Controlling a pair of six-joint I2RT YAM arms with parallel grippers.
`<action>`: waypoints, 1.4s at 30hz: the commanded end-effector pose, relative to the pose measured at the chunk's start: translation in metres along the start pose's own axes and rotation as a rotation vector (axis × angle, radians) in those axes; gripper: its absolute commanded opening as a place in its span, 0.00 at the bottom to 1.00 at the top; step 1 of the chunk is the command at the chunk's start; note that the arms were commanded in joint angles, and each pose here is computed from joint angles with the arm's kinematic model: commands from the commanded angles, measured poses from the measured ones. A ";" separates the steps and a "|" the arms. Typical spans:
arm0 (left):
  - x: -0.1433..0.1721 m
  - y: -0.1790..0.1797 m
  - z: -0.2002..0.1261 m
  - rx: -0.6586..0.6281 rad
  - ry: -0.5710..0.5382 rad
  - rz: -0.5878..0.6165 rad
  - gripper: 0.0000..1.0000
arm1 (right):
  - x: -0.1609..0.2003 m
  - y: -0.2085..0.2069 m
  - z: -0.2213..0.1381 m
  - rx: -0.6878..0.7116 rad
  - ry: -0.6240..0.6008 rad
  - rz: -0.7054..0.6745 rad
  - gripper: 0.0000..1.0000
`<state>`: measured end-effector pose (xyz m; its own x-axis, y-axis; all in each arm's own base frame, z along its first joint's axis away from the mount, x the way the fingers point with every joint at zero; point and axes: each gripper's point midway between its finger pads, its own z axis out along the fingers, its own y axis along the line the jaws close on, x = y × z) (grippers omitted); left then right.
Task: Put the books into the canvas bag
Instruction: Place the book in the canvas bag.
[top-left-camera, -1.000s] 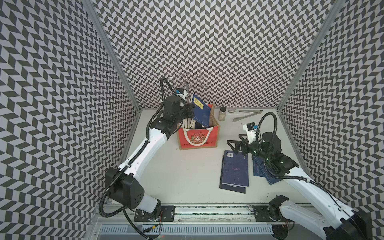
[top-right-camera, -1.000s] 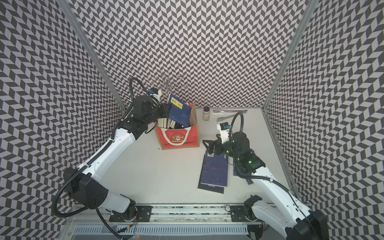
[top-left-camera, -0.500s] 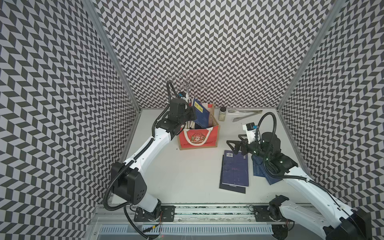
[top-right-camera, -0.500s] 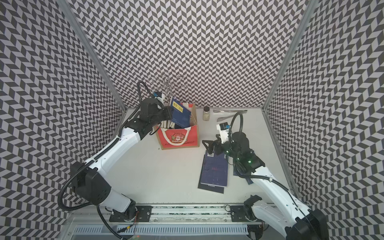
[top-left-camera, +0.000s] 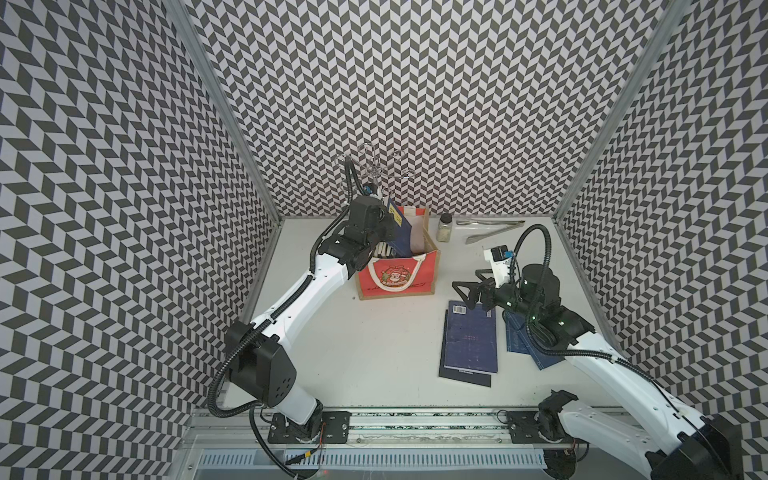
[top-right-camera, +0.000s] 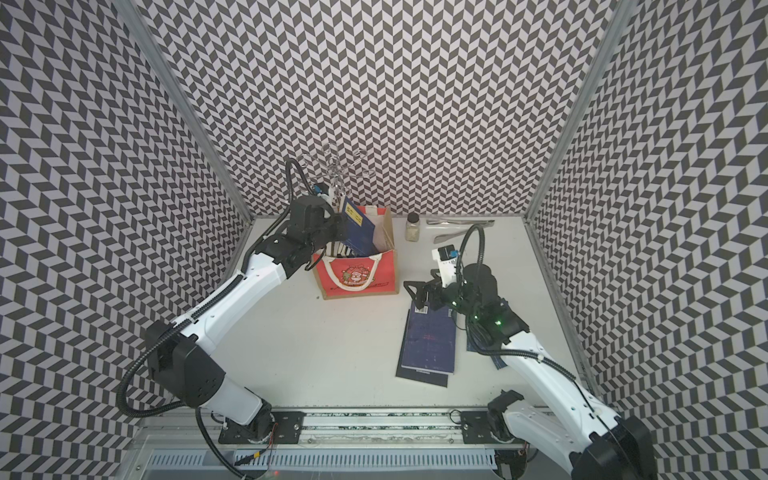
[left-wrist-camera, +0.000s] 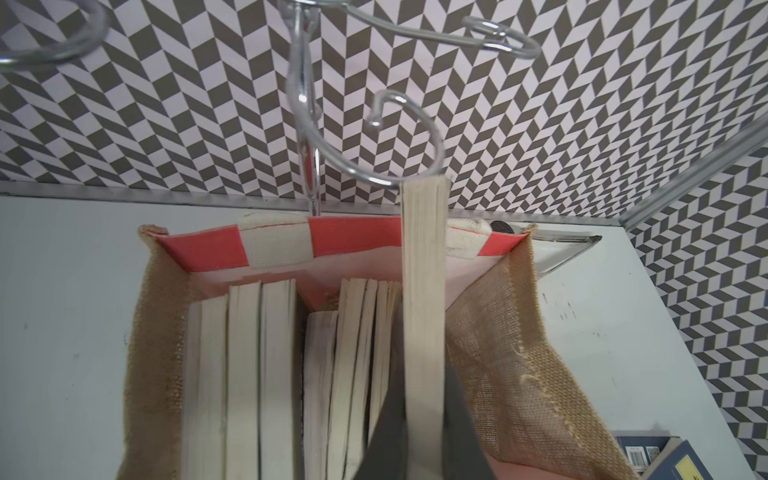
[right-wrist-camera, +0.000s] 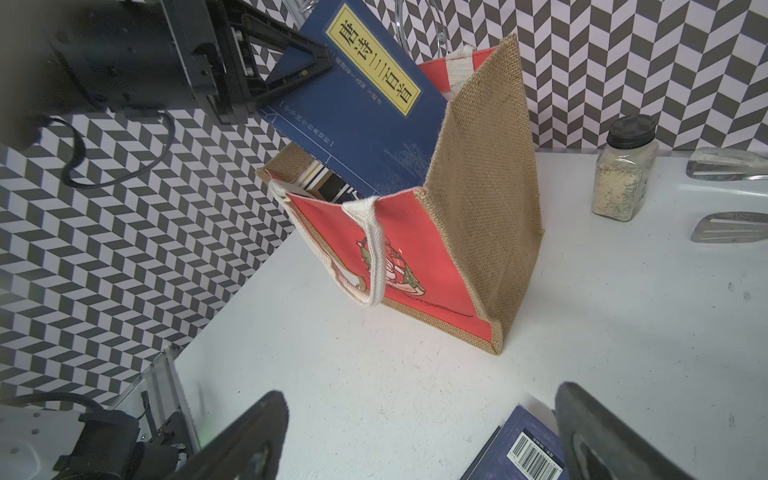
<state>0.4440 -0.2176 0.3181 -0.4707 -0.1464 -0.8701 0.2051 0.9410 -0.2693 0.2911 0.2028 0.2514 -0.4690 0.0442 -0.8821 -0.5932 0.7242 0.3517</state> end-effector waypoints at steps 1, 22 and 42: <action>-0.014 -0.039 0.006 0.083 -0.050 0.044 0.00 | -0.009 0.001 -0.001 -0.011 -0.038 -0.023 0.99; 0.032 0.029 0.060 -0.294 0.048 0.032 0.00 | -0.006 0.000 0.001 -0.015 -0.030 -0.020 0.99; 0.041 0.027 0.071 -0.192 0.107 -0.009 0.55 | 0.033 -0.068 0.000 0.234 0.036 0.192 0.99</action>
<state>0.4872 -0.2207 0.2274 -0.5880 -0.0937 -0.8034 0.0409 0.9885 -0.1453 0.3082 0.1761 0.2175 -0.5488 0.1040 -0.8295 -0.4436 0.8048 0.3944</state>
